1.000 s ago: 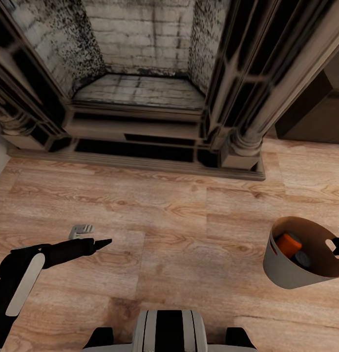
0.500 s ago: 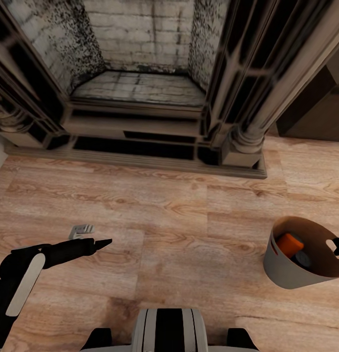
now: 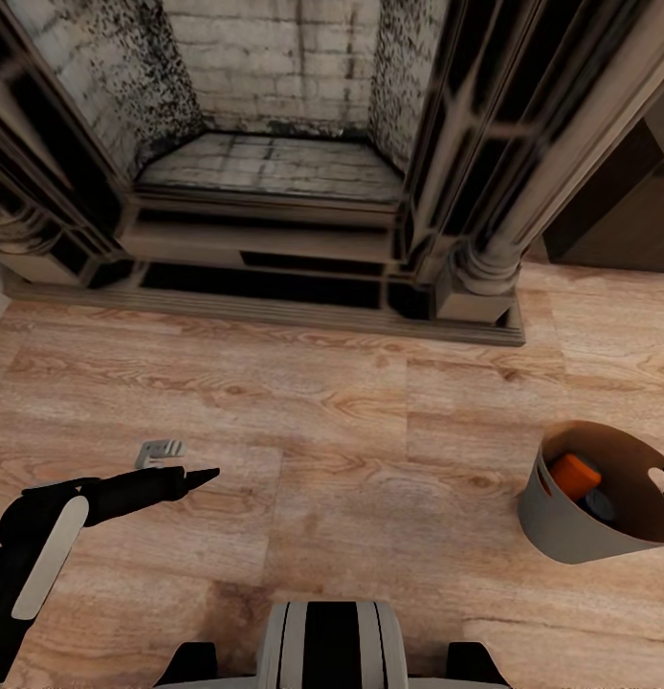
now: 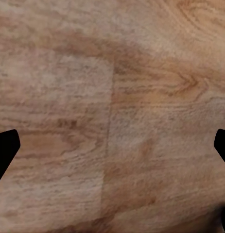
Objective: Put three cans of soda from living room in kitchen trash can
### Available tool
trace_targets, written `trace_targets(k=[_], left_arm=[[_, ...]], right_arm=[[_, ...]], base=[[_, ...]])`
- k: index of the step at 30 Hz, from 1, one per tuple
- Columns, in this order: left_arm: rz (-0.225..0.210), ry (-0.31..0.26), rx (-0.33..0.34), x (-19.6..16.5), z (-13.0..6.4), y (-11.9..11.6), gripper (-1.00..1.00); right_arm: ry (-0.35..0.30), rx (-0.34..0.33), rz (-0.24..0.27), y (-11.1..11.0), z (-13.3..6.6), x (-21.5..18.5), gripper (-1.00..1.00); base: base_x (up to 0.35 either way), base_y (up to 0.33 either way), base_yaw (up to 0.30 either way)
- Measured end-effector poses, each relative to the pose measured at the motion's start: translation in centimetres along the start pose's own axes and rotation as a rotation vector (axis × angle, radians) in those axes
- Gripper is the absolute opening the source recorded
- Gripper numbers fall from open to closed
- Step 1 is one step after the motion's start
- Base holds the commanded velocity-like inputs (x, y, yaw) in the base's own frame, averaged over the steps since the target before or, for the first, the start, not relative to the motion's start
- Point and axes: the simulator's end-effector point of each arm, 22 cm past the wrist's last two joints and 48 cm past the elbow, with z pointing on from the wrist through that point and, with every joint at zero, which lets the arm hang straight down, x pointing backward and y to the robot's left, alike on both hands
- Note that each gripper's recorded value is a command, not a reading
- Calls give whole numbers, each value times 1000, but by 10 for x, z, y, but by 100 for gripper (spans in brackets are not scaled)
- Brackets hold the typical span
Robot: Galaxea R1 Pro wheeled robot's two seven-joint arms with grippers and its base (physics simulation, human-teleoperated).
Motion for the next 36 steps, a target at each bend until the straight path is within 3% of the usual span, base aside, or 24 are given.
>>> trace_targets(k=[16,17,18,20,36], left_arm=[[-3,5,-1,2,3,2,100],[-3,4,-1,2,3,2,100],[-3,5,-1,3,3,2,100],[-3,5,-1,3,3,2,100],[-3,4,-1,2,3,2,100]], right_arm=[[3,-9,5,-1,1,0,-100],[3,-9,5,-1,1,0,100],[23,63,-36,-8,7,2,100],[17,18,-12,5,10,0,100],[14,33,0,-7,3,2,100]], base=[[0,0,0],[0,0,0],[0,0,0],[0,0,0],[0,0,0]])
